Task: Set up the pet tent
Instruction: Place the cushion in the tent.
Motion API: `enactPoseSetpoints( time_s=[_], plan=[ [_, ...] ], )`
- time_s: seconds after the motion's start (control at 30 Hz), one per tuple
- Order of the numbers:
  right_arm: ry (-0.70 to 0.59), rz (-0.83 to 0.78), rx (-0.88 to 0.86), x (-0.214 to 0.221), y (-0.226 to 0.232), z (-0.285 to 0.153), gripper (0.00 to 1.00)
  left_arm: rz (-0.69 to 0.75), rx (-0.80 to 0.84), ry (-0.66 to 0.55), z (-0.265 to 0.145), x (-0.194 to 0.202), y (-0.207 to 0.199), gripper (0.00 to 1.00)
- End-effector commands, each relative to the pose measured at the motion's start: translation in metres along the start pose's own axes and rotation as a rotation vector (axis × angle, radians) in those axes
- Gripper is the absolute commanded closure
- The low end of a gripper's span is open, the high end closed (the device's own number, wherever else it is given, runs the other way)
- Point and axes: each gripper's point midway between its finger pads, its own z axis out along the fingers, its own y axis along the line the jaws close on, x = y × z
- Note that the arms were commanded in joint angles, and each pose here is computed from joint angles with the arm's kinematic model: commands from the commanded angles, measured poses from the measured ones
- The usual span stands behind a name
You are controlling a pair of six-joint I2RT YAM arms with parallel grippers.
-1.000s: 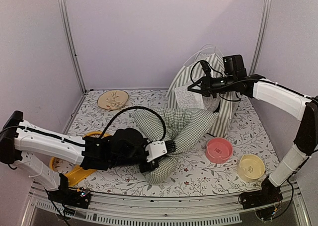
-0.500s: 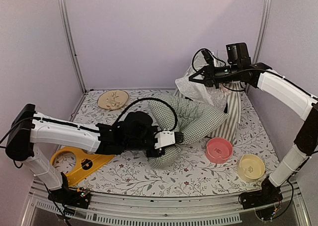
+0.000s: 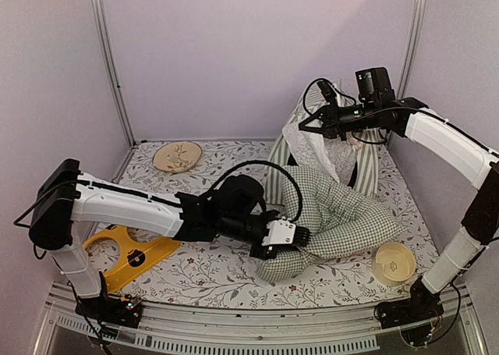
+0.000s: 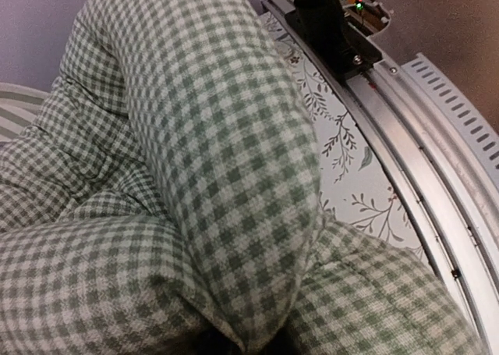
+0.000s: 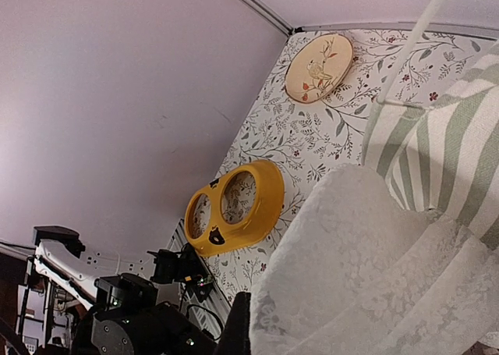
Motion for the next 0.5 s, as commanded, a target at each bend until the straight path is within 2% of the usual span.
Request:
enactPoseSetpoints(
  time_s=[0.0,0.07,0.23,0.33,0.47],
  plan=[
    [-0.018,-0.041,-0.024,-0.01,0.013,-0.007,1.0,-0.004,0.072,-0.162,0.0,-0.025,0.017,1.0],
    [-0.019,-0.042,-0.031,-0.01,0.014,-0.008,1.0,-0.022,0.086,-0.164,0.004,-0.019,0.03,1.0],
    [-0.02,-0.037,-0.031,-0.009,0.015,-0.009,1.0,-0.161,0.123,-0.283,-0.001,-0.013,0.084,1.0],
    [-0.017,-0.032,-0.029,-0.007,0.013,-0.009,1.0,-0.303,0.179,-0.293,0.008,0.005,0.116,1.0],
    [-0.021,-0.03,-0.023,-0.003,0.012,-0.01,1.0,-0.488,0.205,-0.289,0.018,0.027,0.138,1.0]
  ],
)
